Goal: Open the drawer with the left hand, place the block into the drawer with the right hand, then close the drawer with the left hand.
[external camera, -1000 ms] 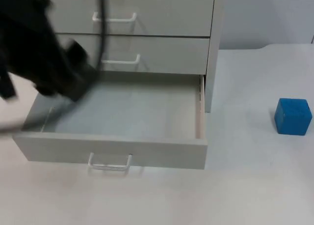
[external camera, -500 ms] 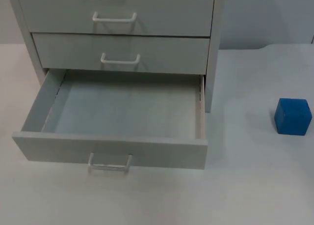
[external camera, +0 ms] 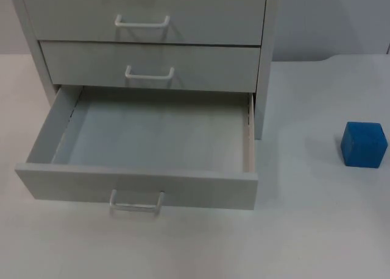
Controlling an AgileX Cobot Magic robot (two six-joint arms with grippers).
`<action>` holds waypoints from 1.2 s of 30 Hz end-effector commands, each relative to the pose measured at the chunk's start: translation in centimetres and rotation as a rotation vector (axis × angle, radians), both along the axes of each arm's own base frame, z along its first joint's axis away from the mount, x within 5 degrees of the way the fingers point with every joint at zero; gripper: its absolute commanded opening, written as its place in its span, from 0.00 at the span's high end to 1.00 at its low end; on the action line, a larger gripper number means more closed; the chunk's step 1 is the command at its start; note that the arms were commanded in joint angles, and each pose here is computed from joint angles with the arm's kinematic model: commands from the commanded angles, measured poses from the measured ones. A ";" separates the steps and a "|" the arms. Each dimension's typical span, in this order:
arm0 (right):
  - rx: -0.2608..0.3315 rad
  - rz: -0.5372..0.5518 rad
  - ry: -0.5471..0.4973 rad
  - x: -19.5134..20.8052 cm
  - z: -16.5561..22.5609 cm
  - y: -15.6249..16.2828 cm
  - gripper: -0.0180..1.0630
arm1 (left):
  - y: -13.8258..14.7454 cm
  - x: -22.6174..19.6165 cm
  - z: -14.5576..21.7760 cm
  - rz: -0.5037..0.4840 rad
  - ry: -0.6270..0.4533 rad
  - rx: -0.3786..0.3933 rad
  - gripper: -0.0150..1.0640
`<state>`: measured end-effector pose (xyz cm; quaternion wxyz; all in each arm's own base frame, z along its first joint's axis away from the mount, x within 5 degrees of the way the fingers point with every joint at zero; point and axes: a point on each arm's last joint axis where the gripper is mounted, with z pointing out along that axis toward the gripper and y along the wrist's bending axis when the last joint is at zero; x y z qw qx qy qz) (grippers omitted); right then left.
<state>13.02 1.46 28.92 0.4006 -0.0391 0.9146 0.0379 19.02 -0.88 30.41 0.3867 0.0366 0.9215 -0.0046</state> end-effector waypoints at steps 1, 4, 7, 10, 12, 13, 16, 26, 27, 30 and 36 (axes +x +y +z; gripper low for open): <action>-0.001 -0.001 -0.015 0.1 0.1 0.0 0.01 | -0.1 -0.2 0.2 0.037 0.001 -0.067 0.01; -0.003 -0.001 -0.017 0.1 0.1 -0.1 0.01 | -0.3 -0.3 0.0 0.061 0.032 -0.122 0.01; -0.010 0.000 -0.018 0.2 0.1 -0.1 0.01 | -0.4 -0.9 -0.4 0.057 0.106 -0.123 0.01; -0.013 0.000 0.015 0.8 -0.1 0.0 0.01 | -0.4 -1.3 -0.4 0.036 0.132 -0.099 0.01; -0.019 0.003 0.093 1.9 -0.3 0.1 0.01 | -0.4 -1.8 0.0 0.022 0.110 -0.088 0.01; -0.020 0.003 0.117 2.6 -0.3 0.1 0.01 | -0.3 -2.1 0.3 0.018 0.092 -0.084 0.01; -0.013 0.001 0.157 3.6 -0.3 0.2 0.01 | -0.2 -2.9 1.0 0.017 0.047 -0.076 0.01; 0.000 -0.034 0.357 10.3 -2.7 0.9 0.01 | 0.0 -4.2 1.7 0.015 0.009 -0.049 0.01; -0.006 -0.030 0.376 11.1 -3.0 1.1 0.02 | 0.0 -4.2 1.7 0.015 0.009 -0.048 0.01; -0.026 -0.015 0.402 12.8 -3.8 2.1 0.04 | 0.0 -4.4 1.8 0.014 0.006 -0.048 0.01; -0.140 -0.081 0.376 17.3 -6.8 4.6 0.05 | 0.1 -4.6 2.0 0.015 -0.008 -0.040 0.01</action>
